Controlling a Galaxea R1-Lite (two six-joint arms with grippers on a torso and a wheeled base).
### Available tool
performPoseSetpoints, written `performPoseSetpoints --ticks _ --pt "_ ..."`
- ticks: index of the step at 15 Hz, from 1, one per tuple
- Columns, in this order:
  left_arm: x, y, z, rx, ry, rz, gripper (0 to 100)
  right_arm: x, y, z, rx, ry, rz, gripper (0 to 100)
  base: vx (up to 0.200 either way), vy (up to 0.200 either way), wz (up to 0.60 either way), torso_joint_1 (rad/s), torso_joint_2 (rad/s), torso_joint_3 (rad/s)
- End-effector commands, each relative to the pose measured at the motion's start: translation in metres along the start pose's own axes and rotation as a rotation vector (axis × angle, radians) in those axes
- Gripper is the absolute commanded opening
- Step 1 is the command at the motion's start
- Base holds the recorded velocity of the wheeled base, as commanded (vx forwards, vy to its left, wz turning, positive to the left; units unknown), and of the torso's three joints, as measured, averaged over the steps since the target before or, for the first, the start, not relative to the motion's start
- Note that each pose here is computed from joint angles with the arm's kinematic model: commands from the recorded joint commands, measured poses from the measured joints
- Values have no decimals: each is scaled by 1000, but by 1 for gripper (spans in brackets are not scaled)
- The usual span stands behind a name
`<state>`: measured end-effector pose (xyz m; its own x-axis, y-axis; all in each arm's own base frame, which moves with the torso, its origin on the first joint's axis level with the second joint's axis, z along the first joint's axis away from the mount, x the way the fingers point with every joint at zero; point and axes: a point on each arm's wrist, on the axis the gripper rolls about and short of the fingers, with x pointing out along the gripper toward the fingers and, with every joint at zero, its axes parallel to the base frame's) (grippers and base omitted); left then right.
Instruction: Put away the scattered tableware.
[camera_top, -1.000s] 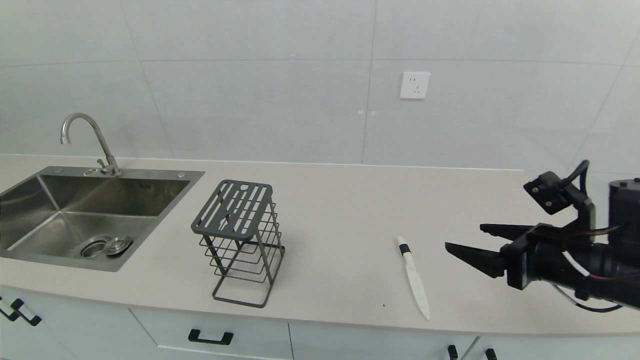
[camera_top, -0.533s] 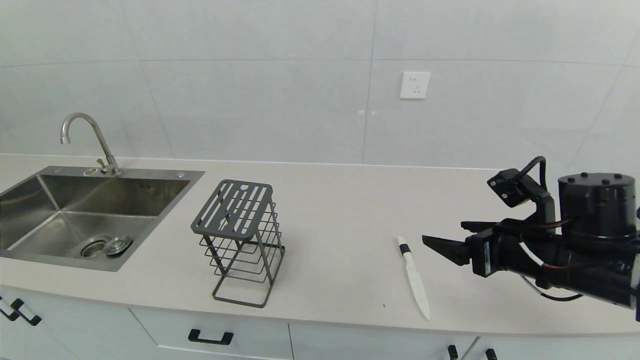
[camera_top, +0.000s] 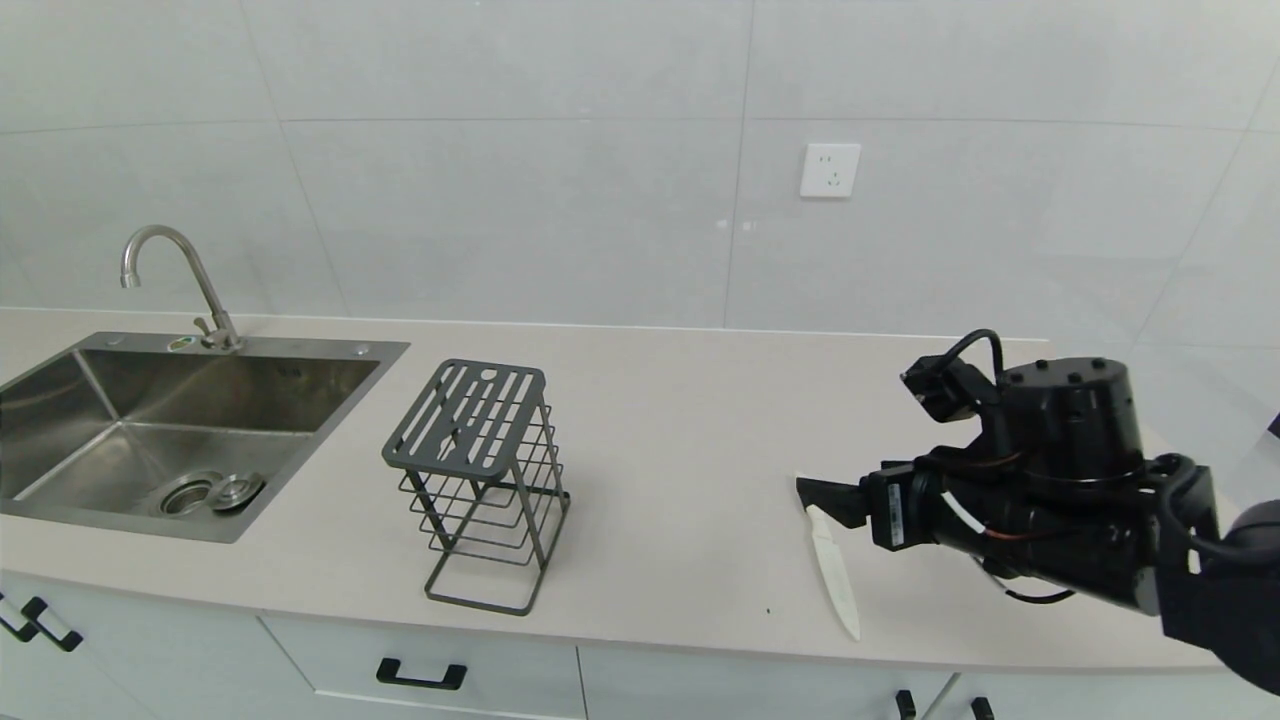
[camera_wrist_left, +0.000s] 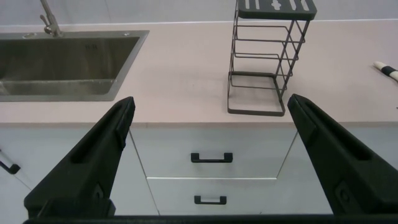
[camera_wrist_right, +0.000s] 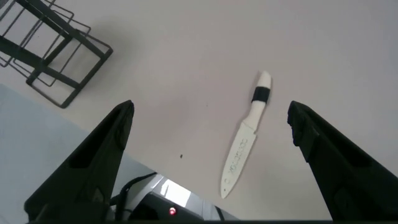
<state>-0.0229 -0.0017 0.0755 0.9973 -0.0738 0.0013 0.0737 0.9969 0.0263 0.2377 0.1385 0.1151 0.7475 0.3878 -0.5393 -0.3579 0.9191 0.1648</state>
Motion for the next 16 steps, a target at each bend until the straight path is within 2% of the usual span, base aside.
performPoseSetpoints --ticks 1,3,5,8,12,13,16 --pt "0 0 0 -2 1 0 100 27 1 -20 -2 99 -45 100 0 0 0 0 0 0" --pt "0 0 0 0 1 0 100 35 -3 -27 0 131 -78 100 0 0 0 0 0 0" --pt "0 0 0 0 1 0 100 46 -16 -33 22 165 -120 100 0 0 0 0 0 0" --pt "0 0 0 -2 1 0 100 54 -33 -30 53 163 -166 100 0 0 0 0 0 0" --pt "0 0 0 -2 1 0 100 68 -35 -39 43 202 -191 100 0 0 0 0 0 0" --pt "0 0 0 -2 1 0 100 86 -35 -37 42 200 -202 100 0 0 0 0 0 0" --pt "0 0 0 -3 1 3 100 100 -29 -45 22 225 -209 100 0 0 0 0 0 0"
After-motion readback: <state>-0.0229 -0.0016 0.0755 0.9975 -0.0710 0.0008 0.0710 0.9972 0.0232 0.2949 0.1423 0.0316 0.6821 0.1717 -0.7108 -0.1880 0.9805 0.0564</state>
